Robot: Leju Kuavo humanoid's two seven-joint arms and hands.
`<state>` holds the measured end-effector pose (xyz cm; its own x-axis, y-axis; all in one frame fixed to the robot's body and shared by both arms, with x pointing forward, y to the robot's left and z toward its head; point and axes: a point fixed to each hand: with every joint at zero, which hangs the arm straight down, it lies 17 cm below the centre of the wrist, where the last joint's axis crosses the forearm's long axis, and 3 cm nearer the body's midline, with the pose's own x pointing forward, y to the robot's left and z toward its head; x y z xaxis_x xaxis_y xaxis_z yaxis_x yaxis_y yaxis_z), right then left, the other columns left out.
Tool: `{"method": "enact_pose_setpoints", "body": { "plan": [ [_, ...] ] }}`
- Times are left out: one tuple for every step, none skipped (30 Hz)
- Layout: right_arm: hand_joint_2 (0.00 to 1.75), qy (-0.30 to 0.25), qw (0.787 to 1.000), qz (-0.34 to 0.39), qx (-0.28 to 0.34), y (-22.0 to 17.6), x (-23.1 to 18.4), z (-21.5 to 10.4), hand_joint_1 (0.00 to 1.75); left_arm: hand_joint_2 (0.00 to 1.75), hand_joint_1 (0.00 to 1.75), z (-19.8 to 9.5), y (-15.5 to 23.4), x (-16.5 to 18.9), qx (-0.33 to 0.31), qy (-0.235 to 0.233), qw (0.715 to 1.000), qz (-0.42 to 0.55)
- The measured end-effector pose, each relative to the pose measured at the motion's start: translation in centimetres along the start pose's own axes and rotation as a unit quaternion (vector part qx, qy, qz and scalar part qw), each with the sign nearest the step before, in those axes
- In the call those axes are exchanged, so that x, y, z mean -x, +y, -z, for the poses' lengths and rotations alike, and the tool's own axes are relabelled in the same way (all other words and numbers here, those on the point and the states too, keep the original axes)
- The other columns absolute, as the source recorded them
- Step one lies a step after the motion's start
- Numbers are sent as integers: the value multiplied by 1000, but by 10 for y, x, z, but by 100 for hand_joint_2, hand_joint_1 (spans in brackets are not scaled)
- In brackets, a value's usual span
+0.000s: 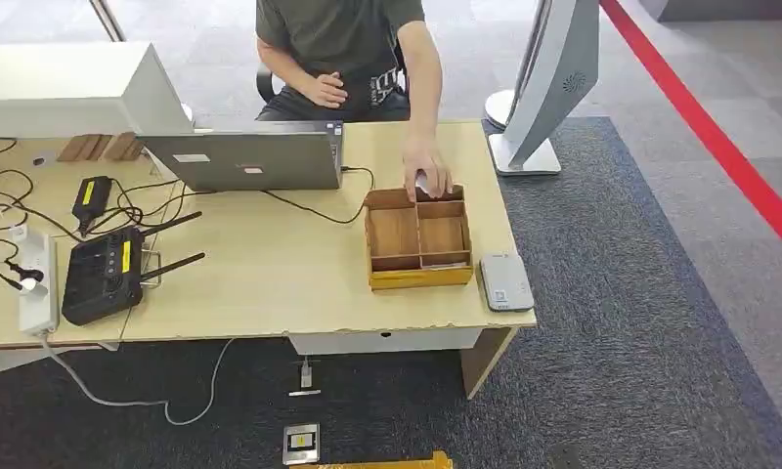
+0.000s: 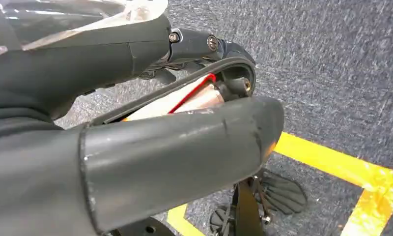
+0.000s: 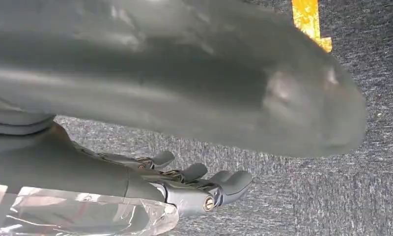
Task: Pass the card to the sensor for recognition and then transmit it.
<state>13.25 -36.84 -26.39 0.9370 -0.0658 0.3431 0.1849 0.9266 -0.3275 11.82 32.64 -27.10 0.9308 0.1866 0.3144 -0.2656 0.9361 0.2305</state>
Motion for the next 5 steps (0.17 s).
{"method": "enact_pose_setpoints", "body": {
  "plan": [
    [0, 0, 1000, 0, 0, 0, 0, 0, 0, 0, 0, 0, 0, 1, 0, 2, 1000, -1],
    [0, -1, 1000, -1, 0, 0, 0, 0, 0, 0, 0, 0, 0, 1, 0, 3, 1000, -2],
    [0, -1, 1000, -2, 0, 0, 0, 0, 0, 0, 0, 0, 0, 1, 0, 4, 1000, -4],
    [0, -1, 1000, -2, 0, 0, 0, 0, 0, 0, 0, 0, 0, 1, 0, 4, 1000, -5],
    [0, -1, 1000, -2, -1, 0, 0, 0, 0, 0, 0, 0, 0, 1, 0, 4, 1000, -5]
  ]
}}
